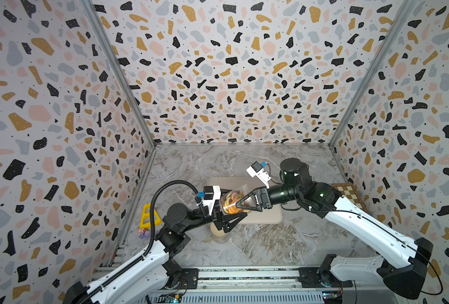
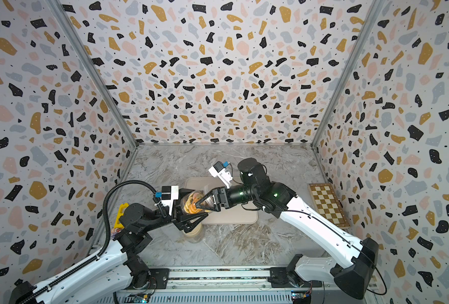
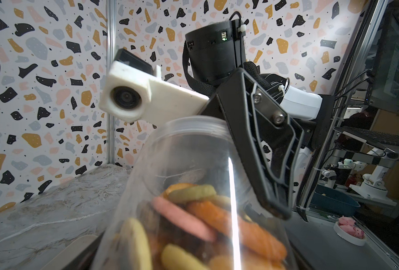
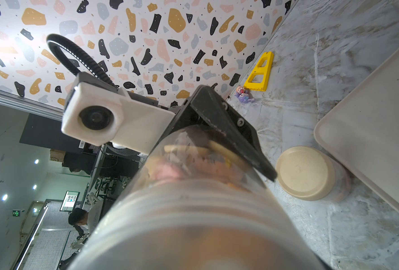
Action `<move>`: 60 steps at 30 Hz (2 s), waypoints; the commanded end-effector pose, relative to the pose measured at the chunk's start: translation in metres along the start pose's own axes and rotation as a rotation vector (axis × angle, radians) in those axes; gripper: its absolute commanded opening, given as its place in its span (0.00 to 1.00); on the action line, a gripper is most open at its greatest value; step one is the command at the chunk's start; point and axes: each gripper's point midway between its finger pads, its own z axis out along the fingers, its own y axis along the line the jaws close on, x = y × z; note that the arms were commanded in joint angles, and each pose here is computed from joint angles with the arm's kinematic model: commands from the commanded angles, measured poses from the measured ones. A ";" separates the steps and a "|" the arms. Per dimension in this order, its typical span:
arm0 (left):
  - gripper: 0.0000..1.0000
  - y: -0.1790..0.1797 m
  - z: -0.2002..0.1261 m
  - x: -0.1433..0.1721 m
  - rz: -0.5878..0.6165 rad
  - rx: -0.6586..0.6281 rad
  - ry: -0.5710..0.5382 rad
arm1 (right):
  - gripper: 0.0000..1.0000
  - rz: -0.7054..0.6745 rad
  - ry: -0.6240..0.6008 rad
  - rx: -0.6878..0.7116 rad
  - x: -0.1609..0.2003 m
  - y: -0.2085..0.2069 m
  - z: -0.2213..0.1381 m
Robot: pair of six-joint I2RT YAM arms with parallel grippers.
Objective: Pour the cookies out of the jar
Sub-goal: Pick up the jar from the center of the board, then unscrew the lid from the jar.
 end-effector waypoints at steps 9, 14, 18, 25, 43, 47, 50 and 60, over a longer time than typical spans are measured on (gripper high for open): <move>0.55 0.009 0.006 -0.016 -0.019 -0.063 -0.010 | 0.83 -0.055 -0.008 -0.045 -0.003 0.017 -0.003; 0.55 0.015 0.004 -0.017 -0.032 -0.100 -0.026 | 0.98 -0.039 -0.046 -0.017 -0.015 0.009 -0.017; 0.50 0.019 0.003 -0.016 -0.019 -0.120 -0.030 | 0.99 -0.034 -0.068 0.003 -0.022 0.005 -0.028; 0.39 0.023 0.005 -0.020 -0.010 -0.129 -0.068 | 0.99 0.003 -0.121 0.108 -0.033 -0.018 -0.049; 0.14 0.060 0.004 -0.013 0.156 -0.304 -0.101 | 1.00 0.201 -0.243 0.360 -0.054 -0.050 -0.075; 0.08 0.055 0.008 -0.020 0.186 -0.269 -0.121 | 1.00 0.273 -0.279 0.296 -0.058 -0.040 -0.070; 0.05 0.052 0.011 -0.024 0.186 -0.250 -0.133 | 1.00 0.288 -0.257 0.203 -0.062 -0.030 -0.062; 0.00 0.048 0.010 -0.034 0.204 -0.239 -0.167 | 1.00 0.377 -0.274 0.138 -0.064 -0.035 -0.053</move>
